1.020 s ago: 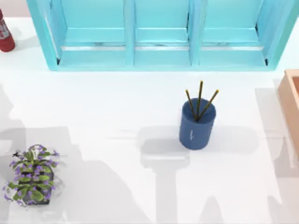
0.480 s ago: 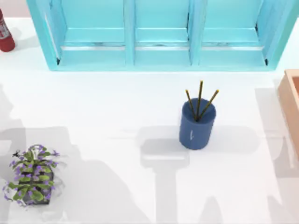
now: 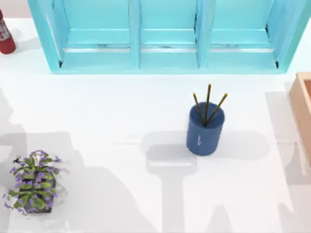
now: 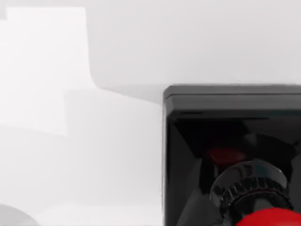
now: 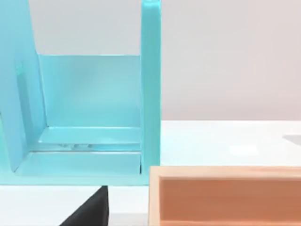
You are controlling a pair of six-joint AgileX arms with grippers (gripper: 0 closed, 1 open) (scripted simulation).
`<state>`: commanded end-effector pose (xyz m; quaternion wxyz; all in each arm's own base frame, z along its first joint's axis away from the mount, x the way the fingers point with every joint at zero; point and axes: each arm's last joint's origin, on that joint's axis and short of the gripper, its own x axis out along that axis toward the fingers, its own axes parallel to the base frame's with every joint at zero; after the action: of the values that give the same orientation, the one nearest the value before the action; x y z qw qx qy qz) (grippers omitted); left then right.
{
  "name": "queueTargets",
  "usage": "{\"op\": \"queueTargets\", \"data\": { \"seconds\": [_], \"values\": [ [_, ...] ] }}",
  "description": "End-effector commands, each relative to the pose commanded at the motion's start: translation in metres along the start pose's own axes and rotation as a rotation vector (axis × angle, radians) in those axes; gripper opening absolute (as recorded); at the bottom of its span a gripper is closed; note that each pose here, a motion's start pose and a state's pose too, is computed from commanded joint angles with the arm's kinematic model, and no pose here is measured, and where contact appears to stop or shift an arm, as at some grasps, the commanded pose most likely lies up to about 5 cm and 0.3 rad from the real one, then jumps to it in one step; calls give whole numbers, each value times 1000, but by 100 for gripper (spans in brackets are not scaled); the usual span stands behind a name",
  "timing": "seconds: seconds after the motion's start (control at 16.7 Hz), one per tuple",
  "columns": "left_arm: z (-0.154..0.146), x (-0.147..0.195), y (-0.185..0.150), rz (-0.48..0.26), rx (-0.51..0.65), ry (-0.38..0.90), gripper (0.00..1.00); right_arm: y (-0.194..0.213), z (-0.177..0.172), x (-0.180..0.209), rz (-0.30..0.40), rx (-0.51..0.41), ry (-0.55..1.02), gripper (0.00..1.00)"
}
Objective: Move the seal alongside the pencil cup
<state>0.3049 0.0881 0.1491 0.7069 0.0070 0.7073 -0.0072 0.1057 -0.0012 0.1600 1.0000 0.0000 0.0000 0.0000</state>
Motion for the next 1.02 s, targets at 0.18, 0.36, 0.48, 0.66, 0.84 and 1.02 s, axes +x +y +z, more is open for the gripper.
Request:
{"op": "queueTargets", "data": {
  "seconds": [0.18,0.36,0.48,0.66,0.84,1.02],
  "values": [
    [0,0,0,0,0,0,0,0,0,0,0,0,0,100],
    [0,0,0,0,0,0,0,0,0,0,0,0,0,100],
    [0,0,-1,0,3,-1,0,0,0,0,0,0,0,100],
    [7,-11,-11,2,3,-7,0,0,0,0,0,0,0,100],
    [19,-45,-45,1,5,-6,0,0,0,0,0,0,0,100],
    [17,-87,-92,-1,5,28,0,0,0,0,0,0,0,100]
  ]
}}
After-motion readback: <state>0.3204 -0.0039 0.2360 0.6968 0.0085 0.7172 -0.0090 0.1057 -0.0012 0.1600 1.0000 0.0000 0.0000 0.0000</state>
